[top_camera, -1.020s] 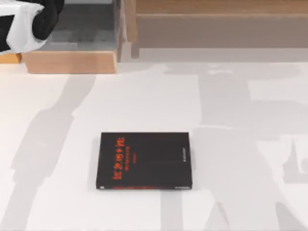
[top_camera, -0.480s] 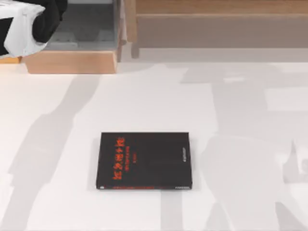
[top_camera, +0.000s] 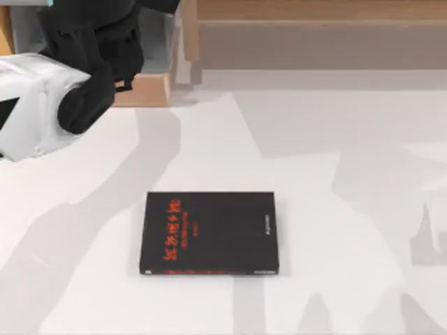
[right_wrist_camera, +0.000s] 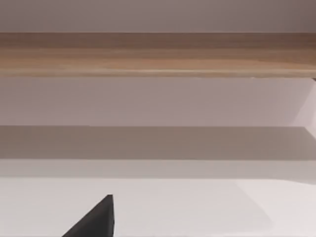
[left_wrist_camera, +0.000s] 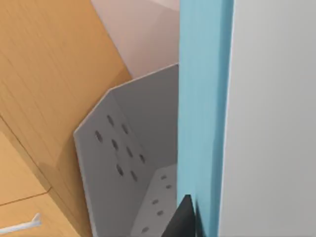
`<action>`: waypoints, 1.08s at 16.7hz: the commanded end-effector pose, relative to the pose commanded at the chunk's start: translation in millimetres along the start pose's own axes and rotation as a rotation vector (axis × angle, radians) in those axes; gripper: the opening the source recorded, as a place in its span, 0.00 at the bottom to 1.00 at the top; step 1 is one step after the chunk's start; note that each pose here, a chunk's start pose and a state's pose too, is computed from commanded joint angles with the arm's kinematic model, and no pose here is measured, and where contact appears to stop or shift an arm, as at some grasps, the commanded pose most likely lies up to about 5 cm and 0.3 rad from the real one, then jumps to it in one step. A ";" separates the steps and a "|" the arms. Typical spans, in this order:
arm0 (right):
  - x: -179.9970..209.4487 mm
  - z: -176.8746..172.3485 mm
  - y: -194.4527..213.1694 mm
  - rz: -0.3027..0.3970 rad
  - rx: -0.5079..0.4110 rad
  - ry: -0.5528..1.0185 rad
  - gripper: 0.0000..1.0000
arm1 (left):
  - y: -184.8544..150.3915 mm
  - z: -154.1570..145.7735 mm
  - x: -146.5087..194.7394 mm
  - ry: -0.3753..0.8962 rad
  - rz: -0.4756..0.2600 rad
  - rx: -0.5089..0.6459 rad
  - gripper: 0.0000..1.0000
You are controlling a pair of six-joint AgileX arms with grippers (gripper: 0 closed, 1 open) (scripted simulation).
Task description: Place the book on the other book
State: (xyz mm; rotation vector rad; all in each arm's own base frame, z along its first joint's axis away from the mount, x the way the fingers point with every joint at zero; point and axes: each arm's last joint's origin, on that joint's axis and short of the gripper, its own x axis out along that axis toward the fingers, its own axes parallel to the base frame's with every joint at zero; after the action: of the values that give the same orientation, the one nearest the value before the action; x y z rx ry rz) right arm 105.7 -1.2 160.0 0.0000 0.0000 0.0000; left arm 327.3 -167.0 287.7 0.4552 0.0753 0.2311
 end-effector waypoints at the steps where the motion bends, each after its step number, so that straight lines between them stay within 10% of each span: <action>1: 0.0 0.0 0.0 0.000 0.000 0.000 1.00 | -9.5 -8.5 -16.3 0.035 -0.016 0.089 0.00; 10: 0.0 0.0 0.0 0.000 0.000 0.000 1.00 | -102.2 -124.1 -176.3 0.060 -0.511 1.016 0.00; 18: 0.0 0.0 0.0 0.000 0.000 0.000 1.00 | -106.6 -141.1 -198.0 0.029 -0.601 1.142 0.00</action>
State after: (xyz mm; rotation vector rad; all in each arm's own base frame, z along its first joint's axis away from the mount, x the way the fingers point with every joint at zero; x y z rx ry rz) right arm 105.7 -1.2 160.0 0.0000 0.0000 0.0000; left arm 139.3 -246.8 118.1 1.5298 0.3737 -0.4394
